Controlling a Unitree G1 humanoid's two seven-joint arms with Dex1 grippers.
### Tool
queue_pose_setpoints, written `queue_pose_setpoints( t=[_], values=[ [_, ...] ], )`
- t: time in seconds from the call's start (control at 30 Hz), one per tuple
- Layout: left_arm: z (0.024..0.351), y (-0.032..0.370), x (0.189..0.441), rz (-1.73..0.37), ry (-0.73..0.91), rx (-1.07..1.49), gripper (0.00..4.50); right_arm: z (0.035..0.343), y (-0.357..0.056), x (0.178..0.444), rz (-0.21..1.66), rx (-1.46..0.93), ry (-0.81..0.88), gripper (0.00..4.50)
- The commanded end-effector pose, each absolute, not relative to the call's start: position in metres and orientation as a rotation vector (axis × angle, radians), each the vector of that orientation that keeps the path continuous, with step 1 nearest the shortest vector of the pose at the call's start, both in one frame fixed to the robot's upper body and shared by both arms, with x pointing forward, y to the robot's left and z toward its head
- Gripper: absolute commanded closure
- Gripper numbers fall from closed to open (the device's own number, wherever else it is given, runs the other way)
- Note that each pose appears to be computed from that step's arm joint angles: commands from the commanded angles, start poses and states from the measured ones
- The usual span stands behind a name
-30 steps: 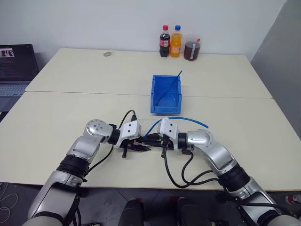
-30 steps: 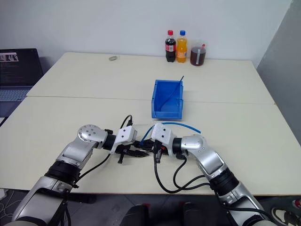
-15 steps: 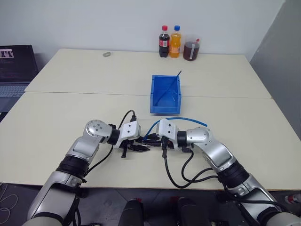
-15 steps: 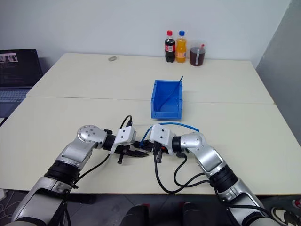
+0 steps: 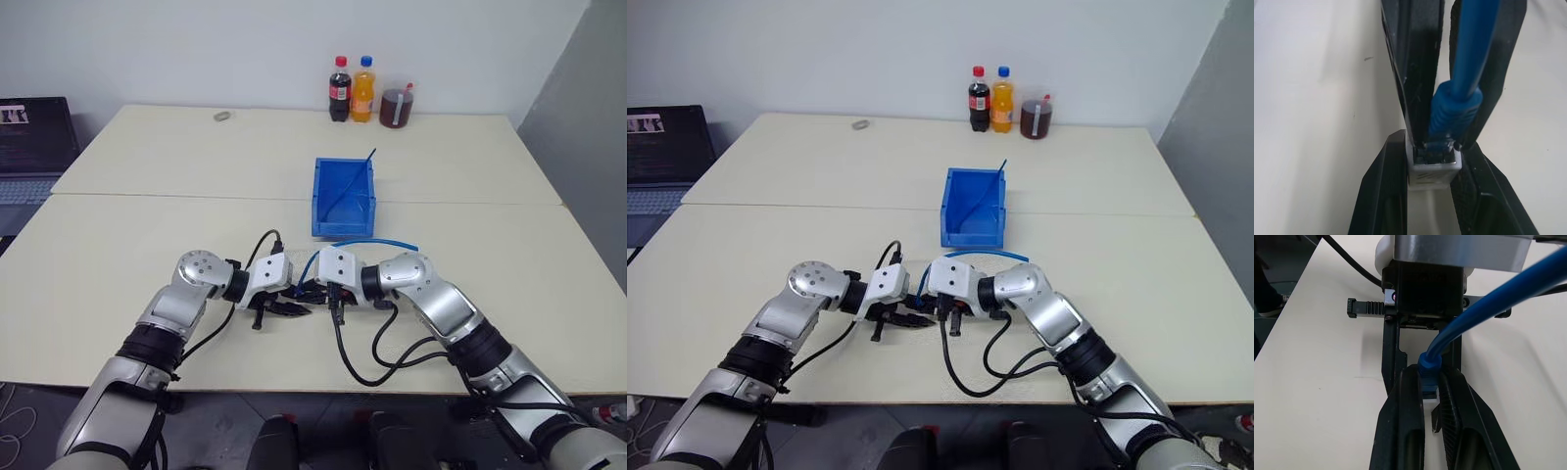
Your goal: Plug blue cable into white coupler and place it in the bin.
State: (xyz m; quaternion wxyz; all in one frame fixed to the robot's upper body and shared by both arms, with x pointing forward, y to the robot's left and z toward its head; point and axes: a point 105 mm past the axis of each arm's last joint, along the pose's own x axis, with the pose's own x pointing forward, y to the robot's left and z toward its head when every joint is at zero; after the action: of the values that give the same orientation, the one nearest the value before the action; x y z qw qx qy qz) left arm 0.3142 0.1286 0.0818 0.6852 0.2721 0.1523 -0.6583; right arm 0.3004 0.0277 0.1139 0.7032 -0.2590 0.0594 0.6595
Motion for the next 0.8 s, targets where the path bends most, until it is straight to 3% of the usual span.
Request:
queue_pose_setpoints(
  t=[0.03,0.53,0.8],
  values=[
    [0.067,0.122,0.304,-1.533,0.392,0.605,3.67,0.068,0.025,0.288,1.527,-0.655,0.348,4.35],
    [0.065,0.125,0.301,-1.519,0.399,0.595,3.68,0.021,-0.014,0.289,1.456,-0.709,0.572,4.35],
    [0.064,0.126,0.300,-1.517,0.399,0.592,3.68,0.025,-0.010,0.292,1.430,-0.662,0.530,4.35]
  ],
)
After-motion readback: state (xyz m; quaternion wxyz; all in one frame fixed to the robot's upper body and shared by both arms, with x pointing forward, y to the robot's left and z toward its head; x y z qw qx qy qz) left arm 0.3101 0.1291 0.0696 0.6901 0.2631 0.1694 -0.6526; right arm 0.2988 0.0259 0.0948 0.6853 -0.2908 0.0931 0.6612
